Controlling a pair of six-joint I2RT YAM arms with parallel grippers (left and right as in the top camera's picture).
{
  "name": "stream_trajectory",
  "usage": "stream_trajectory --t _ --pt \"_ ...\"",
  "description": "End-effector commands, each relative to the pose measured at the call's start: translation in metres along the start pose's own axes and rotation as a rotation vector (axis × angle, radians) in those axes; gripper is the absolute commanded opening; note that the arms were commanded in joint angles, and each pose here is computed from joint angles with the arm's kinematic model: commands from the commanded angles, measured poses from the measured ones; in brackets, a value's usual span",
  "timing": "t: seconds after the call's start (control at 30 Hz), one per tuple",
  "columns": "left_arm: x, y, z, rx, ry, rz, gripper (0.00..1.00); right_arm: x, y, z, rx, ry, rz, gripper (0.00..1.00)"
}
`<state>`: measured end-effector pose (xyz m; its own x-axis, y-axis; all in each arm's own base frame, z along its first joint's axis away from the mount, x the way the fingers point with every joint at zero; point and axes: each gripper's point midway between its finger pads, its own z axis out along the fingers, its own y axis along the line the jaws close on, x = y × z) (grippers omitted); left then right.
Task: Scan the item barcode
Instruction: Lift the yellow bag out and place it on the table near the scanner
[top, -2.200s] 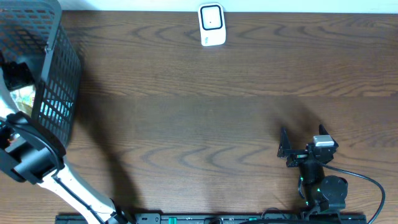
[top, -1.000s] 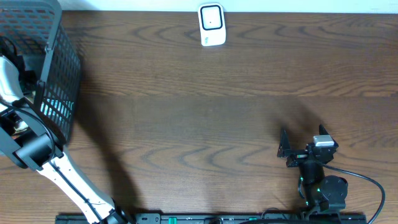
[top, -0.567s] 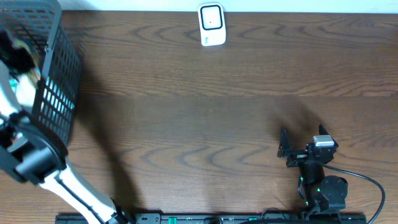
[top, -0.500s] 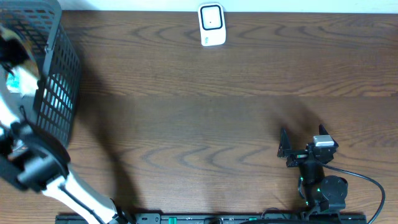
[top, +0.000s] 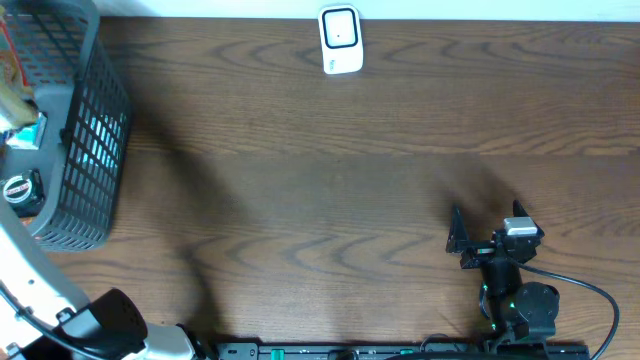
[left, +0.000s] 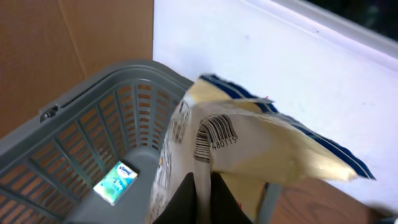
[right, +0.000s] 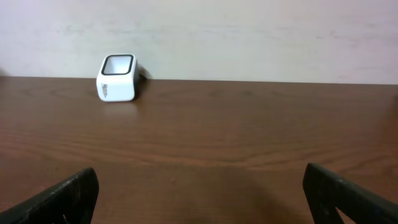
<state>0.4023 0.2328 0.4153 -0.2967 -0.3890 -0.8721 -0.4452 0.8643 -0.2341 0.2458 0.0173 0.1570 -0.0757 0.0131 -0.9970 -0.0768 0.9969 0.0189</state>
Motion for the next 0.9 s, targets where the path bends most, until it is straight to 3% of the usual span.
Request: stream_trajectory --t 0.0,0.2,0.5,0.67,0.87 --pt "-0.014 -0.008 -0.018 0.021 -0.049 -0.083 0.07 0.001 0.001 0.0 -0.005 0.0 -0.008 0.99" --pt "-0.016 -0.025 -0.028 0.108 -0.05 -0.159 0.07 0.001 0.001 0.0 -0.005 0.0 -0.008 0.99" --pt "-0.009 -0.111 -0.07 0.547 0.02 -0.108 0.07 0.001 0.001 0.0 -0.005 0.0 -0.007 0.99" --pt "0.025 -0.181 -0.09 0.766 0.167 -0.082 0.07 0.001 0.001 0.0 -0.005 0.0 -0.007 0.99" --pt "0.076 -0.244 -0.1 0.819 0.31 -0.02 0.07 0.001 0.001 0.0 -0.005 0.001 -0.007 0.99"
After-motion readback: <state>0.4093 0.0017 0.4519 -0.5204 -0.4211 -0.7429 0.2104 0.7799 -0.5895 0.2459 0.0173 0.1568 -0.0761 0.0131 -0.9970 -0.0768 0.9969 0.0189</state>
